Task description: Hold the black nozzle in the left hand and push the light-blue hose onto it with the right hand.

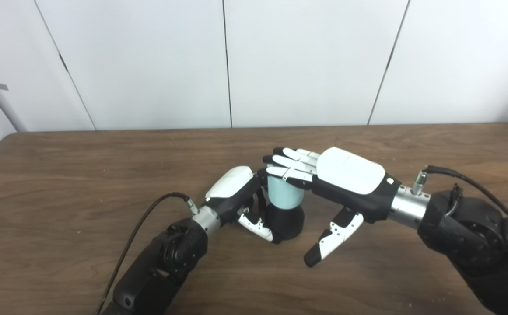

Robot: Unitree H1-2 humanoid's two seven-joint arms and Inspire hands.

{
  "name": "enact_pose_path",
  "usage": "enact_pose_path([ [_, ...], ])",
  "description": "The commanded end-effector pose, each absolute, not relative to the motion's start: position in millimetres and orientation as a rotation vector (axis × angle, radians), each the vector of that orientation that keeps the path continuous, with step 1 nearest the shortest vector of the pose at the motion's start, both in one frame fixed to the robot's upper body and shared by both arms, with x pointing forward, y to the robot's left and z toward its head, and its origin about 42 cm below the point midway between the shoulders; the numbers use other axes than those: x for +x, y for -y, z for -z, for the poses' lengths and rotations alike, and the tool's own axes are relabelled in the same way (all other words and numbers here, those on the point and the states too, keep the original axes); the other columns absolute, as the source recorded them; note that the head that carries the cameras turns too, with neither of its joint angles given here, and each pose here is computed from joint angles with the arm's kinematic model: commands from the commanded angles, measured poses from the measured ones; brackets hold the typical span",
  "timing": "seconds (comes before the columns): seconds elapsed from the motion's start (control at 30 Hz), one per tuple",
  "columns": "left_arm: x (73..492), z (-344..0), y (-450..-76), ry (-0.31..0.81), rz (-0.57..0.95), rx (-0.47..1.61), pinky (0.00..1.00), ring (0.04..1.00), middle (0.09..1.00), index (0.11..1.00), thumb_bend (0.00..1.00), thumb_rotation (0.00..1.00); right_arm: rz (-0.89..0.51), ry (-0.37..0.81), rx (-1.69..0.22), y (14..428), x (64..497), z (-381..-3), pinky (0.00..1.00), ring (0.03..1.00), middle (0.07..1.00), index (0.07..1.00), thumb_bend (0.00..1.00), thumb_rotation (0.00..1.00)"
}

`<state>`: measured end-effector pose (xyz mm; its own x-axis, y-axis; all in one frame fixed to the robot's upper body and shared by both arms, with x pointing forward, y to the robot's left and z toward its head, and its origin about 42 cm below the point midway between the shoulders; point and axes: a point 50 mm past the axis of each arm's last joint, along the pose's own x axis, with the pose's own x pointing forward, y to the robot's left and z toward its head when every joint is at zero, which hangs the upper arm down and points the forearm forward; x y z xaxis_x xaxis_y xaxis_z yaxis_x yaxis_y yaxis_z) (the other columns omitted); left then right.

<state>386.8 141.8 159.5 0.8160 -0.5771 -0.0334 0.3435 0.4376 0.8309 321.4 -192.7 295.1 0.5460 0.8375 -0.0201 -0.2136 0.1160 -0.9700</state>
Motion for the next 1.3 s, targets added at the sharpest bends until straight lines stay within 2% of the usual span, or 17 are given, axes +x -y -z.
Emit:
enact_pose_path([
  [0.0,389,-145,-163,0.159,0.567,1.054,0.35,0.439,0.451,0.49,0.53,0.0,-0.994,0.584,-1.215,189,314,-273,0.99,1.0,0.993,0.953,0.79,0.89],
  [0.2,390,-146,-164,0.161,0.569,1.054,0.36,0.435,0.452,0.489,0.53,0.0,-0.95,0.571,-1.223,194,313,-271,0.98,1.0,0.993,0.953,0.76,0.88],
  [0.57,391,-146,-166,0.166,0.569,1.05,0.33,0.401,0.442,0.488,0.53,0.0,-0.856,0.479,-1.219,199,310,-262,0.95,1.0,1.0,0.974,0.72,0.82],
  [0.93,390,-147,-165,0.168,0.568,1.055,0.33,0.402,0.451,0.485,0.53,0.0,-0.862,0.443,-1.245,196,310,-264,0.95,1.0,1.0,0.984,0.72,0.82],
  [1.27,390,-147,-163,0.169,0.568,1.056,0.34,0.422,0.456,0.485,0.53,0.0,-0.88,0.489,-1.26,192,309,-267,0.94,1.0,1.0,0.985,0.72,0.82],
])
